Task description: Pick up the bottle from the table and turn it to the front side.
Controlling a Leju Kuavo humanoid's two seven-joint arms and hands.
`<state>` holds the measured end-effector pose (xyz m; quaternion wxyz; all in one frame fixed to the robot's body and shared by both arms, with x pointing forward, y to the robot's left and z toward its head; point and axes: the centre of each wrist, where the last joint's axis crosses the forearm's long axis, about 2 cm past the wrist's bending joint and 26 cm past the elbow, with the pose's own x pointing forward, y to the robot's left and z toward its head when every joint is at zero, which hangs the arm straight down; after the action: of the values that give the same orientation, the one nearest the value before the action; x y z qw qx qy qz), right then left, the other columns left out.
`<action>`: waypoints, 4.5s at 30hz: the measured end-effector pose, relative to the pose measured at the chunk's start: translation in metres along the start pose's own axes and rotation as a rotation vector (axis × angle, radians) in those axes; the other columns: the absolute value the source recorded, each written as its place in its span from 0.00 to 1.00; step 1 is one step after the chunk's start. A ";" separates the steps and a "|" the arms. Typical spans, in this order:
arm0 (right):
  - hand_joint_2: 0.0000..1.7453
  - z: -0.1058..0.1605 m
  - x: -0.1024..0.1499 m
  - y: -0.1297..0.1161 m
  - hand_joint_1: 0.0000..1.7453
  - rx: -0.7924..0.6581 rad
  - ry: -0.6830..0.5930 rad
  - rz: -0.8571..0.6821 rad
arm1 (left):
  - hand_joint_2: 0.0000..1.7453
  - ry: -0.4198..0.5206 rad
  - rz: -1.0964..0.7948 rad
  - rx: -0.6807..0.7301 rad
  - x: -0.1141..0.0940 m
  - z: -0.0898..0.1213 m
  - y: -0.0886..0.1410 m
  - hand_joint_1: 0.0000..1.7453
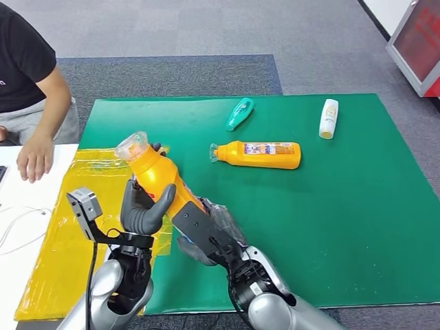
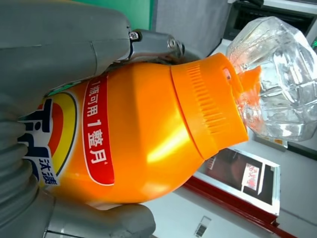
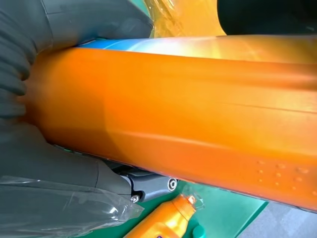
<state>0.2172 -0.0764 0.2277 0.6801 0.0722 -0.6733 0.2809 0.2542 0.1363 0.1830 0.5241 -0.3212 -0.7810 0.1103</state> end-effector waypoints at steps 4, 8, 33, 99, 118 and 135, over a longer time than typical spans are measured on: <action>1.00 0.000 0.000 0.001 0.00 0.002 0.000 -0.001 | 1.00 0.000 0.004 0.023 -0.001 -0.001 0.000 1.00; 1.00 0.000 0.002 0.001 0.00 0.008 -0.005 -0.008 | 1.00 0.004 -0.003 0.045 -0.002 0.000 0.002 1.00; 1.00 -0.001 0.001 0.002 0.00 0.010 0.011 -0.039 | 1.00 0.003 -0.226 0.069 -0.003 0.002 0.021 1.00; 1.00 -0.002 -0.007 -0.001 0.00 -0.081 0.057 -0.078 | 1.00 0.279 -1.127 -0.413 0.037 0.010 0.131 1.00; 1.00 0.000 -0.004 -0.001 0.00 -0.077 0.043 -0.074 | 1.00 0.276 -1.091 -0.467 0.032 0.015 0.129 1.00; 1.00 0.000 -0.004 -0.002 0.00 -0.092 0.041 -0.082 | 1.00 0.284 -1.047 -0.500 0.027 0.021 0.125 1.00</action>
<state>0.2185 -0.0786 0.2247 0.7074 0.0622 -0.6678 0.2231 0.2771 0.2522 0.1304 0.5167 -0.0186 -0.7599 -0.3940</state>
